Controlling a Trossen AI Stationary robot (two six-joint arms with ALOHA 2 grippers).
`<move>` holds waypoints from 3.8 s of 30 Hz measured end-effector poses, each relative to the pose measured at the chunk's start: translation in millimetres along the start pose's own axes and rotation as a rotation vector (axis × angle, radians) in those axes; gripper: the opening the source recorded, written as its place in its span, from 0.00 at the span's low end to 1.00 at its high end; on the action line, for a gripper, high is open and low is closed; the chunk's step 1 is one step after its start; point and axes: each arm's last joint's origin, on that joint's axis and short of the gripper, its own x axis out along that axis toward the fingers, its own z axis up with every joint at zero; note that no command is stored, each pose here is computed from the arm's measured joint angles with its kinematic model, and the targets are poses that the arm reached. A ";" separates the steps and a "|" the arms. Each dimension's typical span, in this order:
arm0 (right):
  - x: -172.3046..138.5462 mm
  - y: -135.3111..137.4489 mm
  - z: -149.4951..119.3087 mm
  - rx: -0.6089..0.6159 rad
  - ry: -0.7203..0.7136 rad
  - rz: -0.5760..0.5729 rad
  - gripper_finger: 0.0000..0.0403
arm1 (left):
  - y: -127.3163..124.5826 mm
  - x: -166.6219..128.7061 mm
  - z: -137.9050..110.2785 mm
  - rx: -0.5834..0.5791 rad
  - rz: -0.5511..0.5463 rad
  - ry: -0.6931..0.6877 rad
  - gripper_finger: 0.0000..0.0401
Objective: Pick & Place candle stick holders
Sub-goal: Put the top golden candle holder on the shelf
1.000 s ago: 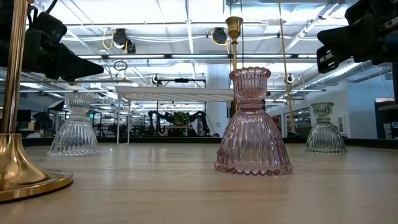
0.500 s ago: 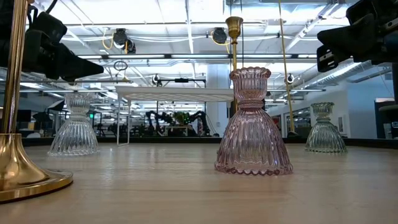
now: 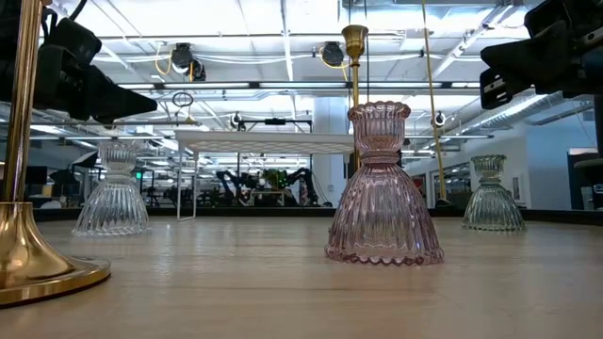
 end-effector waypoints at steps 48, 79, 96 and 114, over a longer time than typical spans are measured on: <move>0.0 0.0 -0.1 0.000 0.000 0.000 0.00 | 0.2 0.0 0.0 0.000 0.006 0.000 0.12; 0.0 0.0 0.0 0.000 0.000 0.000 0.00 | 3.3 -0.2 -0.9 -0.001 0.114 0.014 0.17; 0.0 -0.1 0.0 -0.001 0.000 -0.001 0.00 | 2.2 -0.1 -0.3 0.014 0.076 0.007 0.47; -0.4 -1.8 7.7 -0.068 -0.081 -0.078 0.00 | 2.2 -0.1 -0.1 0.003 0.075 0.005 0.47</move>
